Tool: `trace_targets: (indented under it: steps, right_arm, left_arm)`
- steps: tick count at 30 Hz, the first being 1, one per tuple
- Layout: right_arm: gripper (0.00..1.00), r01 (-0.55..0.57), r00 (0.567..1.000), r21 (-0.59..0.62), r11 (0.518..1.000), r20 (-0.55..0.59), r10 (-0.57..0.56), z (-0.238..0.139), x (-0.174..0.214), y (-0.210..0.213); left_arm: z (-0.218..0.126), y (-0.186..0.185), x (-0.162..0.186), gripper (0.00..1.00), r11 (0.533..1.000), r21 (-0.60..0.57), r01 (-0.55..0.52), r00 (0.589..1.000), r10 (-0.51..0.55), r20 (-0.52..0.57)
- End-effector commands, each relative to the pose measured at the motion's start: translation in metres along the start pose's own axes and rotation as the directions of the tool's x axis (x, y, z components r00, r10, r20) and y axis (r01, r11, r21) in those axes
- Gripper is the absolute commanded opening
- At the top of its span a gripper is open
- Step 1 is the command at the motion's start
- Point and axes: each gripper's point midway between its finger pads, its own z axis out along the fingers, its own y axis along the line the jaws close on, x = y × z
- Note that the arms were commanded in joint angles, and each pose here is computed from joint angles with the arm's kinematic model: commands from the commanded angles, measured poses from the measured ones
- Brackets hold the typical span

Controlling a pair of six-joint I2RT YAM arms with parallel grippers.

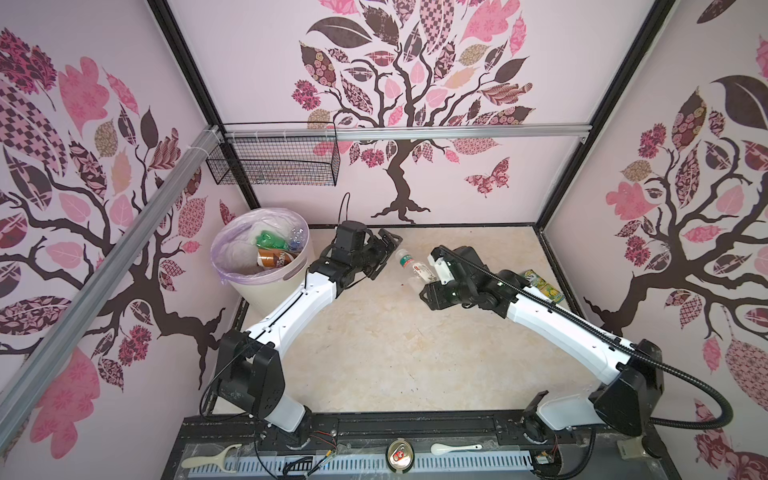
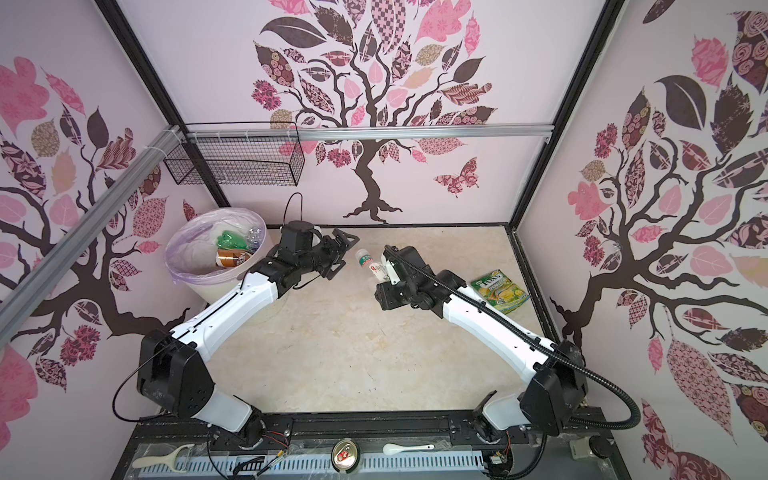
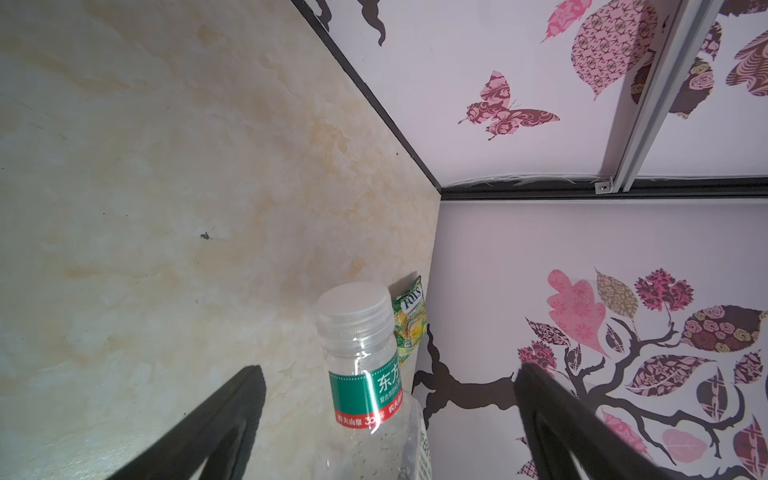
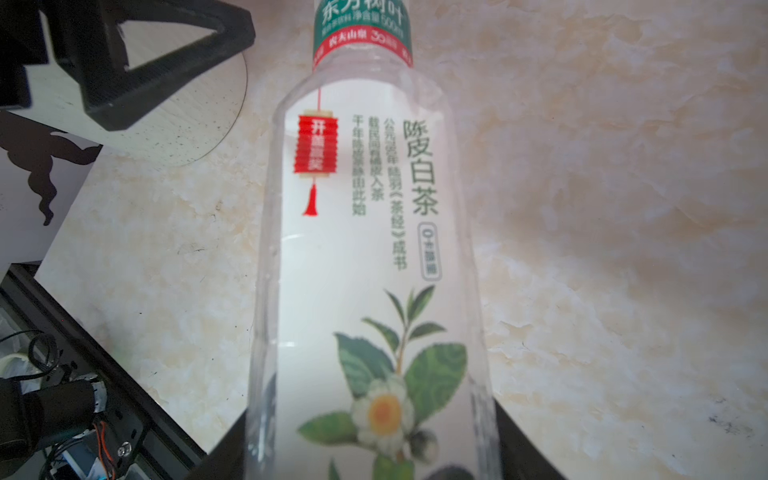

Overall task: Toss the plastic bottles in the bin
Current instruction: 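Lift the tea bottle with the right gripper and carry it toward the left gripper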

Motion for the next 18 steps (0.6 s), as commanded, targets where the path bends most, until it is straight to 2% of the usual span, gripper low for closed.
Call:
trace_targets:
  steps: [1,5,12,18]
  right_arm:
    - [0.54,-0.023,0.998,-0.033,0.999,0.061,0.025,-0.023,-0.022,0.013]
    - [0.53,-0.024,0.998,-0.055,0.998,0.065,0.027,-0.024,-0.027,0.021]
    - [0.53,0.001,0.998,-0.094,0.996,0.06,0.004,-0.02,-0.035,0.042]
    - [0.54,0.013,0.999,-0.111,0.994,0.043,-0.009,-0.011,-0.036,0.054]
  left_arm:
    - [0.005,-0.013,-0.009,0.98,0.999,0.029,-0.038,0.999,0.037,0.028]
    - [0.015,-0.016,-0.007,0.95,0.999,0.039,-0.037,0.999,0.037,0.012]
    - [0.024,-0.018,0.0,0.82,0.998,0.053,-0.039,0.999,0.039,-0.007]
    - [0.024,-0.015,0.003,0.59,0.998,0.058,-0.032,0.999,0.033,-0.014]
